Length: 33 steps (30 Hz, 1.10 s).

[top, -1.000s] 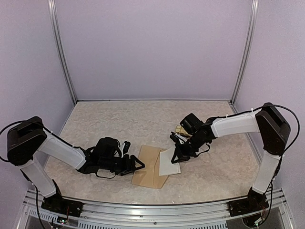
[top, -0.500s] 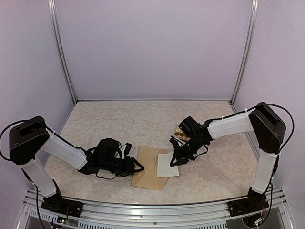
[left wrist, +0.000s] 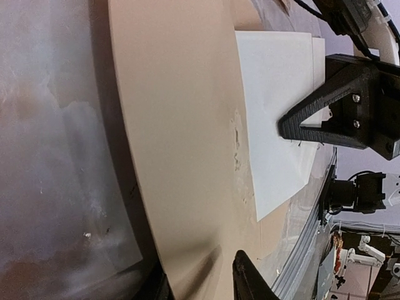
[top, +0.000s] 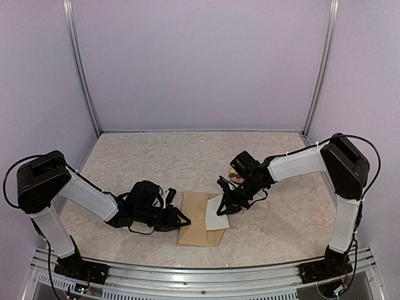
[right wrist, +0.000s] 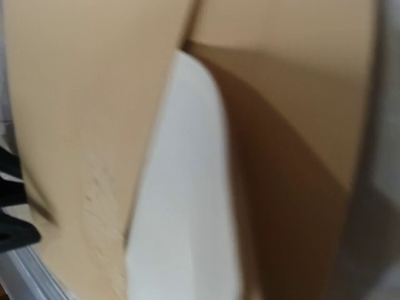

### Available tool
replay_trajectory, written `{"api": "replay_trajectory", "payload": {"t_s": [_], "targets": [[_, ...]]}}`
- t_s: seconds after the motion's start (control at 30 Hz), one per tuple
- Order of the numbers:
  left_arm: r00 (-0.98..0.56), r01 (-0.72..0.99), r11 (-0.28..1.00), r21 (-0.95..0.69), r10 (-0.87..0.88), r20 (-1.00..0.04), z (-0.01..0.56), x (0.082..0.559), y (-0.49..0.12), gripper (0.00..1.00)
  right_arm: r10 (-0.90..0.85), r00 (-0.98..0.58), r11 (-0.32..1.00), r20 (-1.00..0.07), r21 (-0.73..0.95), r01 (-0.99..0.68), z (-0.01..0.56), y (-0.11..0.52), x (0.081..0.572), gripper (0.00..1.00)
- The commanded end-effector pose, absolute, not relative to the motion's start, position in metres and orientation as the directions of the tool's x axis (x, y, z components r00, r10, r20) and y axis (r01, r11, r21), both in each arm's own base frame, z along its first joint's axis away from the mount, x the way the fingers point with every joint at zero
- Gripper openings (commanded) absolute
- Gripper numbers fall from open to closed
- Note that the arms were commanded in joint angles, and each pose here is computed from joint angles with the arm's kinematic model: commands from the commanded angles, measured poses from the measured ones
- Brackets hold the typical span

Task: Place the letter into the envelope and seal it

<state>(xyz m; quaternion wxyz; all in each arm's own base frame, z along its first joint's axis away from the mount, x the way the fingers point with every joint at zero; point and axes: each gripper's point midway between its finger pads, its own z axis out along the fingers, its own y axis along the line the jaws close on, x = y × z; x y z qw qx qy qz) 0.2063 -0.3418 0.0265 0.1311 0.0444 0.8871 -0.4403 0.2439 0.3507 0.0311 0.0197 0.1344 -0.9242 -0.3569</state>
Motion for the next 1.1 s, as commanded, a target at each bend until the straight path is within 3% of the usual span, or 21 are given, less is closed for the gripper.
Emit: {"api": "replay_trajectory", "payload": {"t_s": [0.0, 0.33, 0.53, 0.7, 0.83, 1.07], "targets": [[-0.958, 0.228, 0.594, -0.771, -0.003, -0.286, 0.029, 0.206, -0.350, 0.30, -0.294, -0.952, 0.674, -0.090, 0.687, -0.272, 0.035, 0.371, 0.246, 0.00], [-0.958, 0.243, 0.593, -0.768, 0.021, -0.286, 0.028, 0.204, -0.357, 0.31, -0.292, -0.951, 0.712, -0.106, 0.639, -0.290, 0.034, 0.369, 0.253, 0.01], [-0.948, 0.237, 0.637, -0.733, -0.012, -0.317, 0.030, 0.211, -0.339, 0.41, -0.287, -0.942, 0.789, -0.173, 0.516, -0.335, 0.051, 0.346, 0.262, 0.39], [-0.931, 0.261, 0.664, -0.701, -0.020, -0.365, 0.039, 0.220, -0.334, 0.53, -0.290, -0.937, 0.828, -0.195, 0.441, -0.348, 0.055, 0.333, 0.267, 0.55], [-0.929, 0.266, 0.653, -0.710, -0.022, -0.369, 0.043, 0.224, -0.339, 0.54, -0.281, -0.933, 0.846, -0.225, 0.400, -0.352, 0.057, 0.326, 0.272, 0.57], [-0.925, 0.277, 0.647, -0.711, -0.022, -0.380, 0.044, 0.232, -0.348, 0.53, -0.276, -0.939, 0.849, -0.204, 0.406, -0.338, 0.045, 0.326, 0.269, 0.45]]}}
